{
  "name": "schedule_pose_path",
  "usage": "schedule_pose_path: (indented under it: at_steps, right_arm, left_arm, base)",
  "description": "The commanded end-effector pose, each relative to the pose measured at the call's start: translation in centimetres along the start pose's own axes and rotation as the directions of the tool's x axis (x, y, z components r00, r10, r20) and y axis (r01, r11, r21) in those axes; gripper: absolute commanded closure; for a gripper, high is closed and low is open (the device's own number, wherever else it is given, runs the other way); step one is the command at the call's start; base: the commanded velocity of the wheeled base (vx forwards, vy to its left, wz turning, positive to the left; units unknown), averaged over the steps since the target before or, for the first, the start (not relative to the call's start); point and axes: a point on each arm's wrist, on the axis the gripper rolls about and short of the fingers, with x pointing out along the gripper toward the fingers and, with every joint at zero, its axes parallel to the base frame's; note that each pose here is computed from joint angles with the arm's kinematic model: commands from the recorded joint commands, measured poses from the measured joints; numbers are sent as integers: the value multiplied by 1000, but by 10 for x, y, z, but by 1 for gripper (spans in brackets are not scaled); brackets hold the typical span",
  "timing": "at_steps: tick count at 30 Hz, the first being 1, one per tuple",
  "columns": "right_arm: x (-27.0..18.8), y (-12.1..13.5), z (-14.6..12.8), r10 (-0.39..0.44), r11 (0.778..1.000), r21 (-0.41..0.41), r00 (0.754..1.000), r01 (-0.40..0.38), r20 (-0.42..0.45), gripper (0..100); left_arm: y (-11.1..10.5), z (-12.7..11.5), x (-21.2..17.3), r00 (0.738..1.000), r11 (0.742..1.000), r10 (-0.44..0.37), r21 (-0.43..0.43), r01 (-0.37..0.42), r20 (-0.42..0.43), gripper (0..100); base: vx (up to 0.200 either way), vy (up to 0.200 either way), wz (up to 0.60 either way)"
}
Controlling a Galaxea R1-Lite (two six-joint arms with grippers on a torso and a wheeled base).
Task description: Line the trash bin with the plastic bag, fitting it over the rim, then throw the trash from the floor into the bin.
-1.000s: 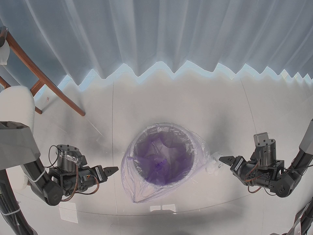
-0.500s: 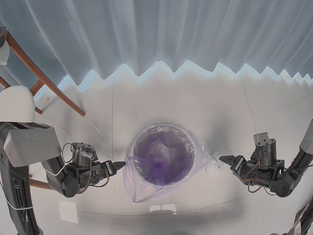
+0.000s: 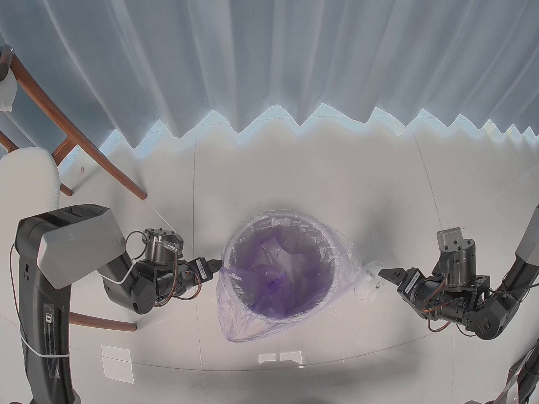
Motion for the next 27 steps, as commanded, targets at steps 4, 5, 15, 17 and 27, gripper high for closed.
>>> schedule_pose_path:
  at_steps: [4,5,15,17,27]
  right_arm:
    - [0,0,0,-1,1000,-1,1000,1,-1,0]
    - [0,0,0,-3,1000,0,1000,3,1,0]
    - [-1,-4,-5,-35,999,-10,999,35,-9,0]
    - [1,-5,-7,-42,999,-24,999,42,-20,0]
    - [57,-10,-16,-78,994,-85,994,72,-71,0]
  left_arm:
    - [17,3,33,996,997,78,-15,-77,46,0]
    - [19,3,39,994,995,96,-15,-96,53,0]
    - [12,13,28,985,987,161,-14,-161,65,0]
    - [1,23,3,985,989,146,-16,-146,89,0]
    - [-32,34,-162,983,998,-1,-64,13,183,0]
  base:
    - [0,0,0]
    - [0,0,0]
    - [0,0,0]
    - [0,0,0]
    - [0,0,0]
